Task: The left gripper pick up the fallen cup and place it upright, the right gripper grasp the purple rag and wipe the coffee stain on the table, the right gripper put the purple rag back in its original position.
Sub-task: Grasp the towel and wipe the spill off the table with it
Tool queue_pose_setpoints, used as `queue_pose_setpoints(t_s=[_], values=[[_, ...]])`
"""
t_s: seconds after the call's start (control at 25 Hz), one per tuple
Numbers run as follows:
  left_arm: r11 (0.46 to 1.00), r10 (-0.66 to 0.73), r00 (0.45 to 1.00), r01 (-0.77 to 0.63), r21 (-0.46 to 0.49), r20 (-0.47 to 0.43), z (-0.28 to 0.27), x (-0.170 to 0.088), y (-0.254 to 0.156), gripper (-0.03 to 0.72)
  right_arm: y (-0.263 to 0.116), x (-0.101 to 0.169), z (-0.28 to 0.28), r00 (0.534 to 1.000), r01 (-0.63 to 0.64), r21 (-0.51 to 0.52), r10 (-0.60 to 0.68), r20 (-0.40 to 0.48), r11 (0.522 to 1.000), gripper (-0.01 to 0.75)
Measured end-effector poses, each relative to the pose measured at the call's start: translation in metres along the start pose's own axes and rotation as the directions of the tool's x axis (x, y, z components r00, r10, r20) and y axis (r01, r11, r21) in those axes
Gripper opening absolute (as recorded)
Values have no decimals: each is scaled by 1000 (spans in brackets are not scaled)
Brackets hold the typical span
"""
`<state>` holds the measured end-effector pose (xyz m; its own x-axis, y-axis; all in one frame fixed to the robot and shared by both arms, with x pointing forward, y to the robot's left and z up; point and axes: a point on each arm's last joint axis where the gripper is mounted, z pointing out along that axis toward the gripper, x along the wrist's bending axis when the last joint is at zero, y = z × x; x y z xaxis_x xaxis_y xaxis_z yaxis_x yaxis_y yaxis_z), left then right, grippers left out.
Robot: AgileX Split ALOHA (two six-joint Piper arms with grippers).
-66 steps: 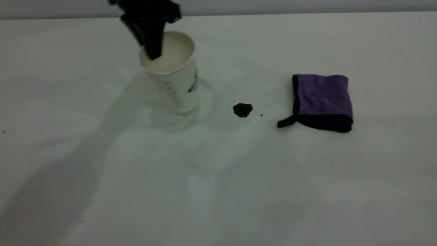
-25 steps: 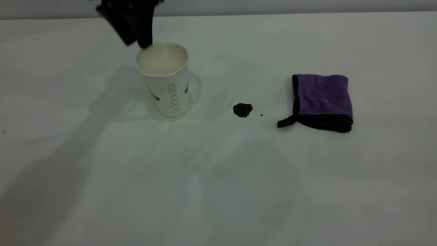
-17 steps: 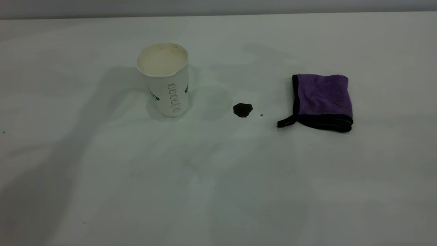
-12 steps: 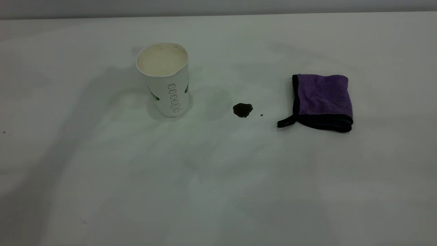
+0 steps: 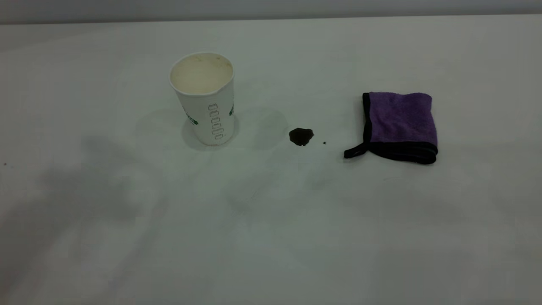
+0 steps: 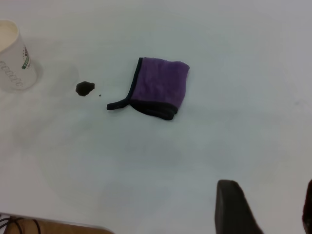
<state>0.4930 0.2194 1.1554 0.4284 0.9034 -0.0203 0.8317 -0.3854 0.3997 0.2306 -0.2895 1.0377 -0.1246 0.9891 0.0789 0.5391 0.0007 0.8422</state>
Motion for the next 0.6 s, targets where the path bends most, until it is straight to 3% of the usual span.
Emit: queue_pose_setpoints(t_s=[0.36, 0.52, 0.6], values=[[969, -87, 994, 70, 237, 61, 38, -19, -134, 422, 0, 0, 0, 1000, 0, 0, 0, 0, 1000, 386], [951, -102, 993, 80, 298, 58, 54, -25, -183, 487, 0, 0, 0, 1000, 0, 0, 0, 0, 1000, 386], [956, -100, 994, 81, 283, 53, 56, -27, -201, 532, 0, 0, 0, 1000, 0, 0, 0, 0, 1000, 386]])
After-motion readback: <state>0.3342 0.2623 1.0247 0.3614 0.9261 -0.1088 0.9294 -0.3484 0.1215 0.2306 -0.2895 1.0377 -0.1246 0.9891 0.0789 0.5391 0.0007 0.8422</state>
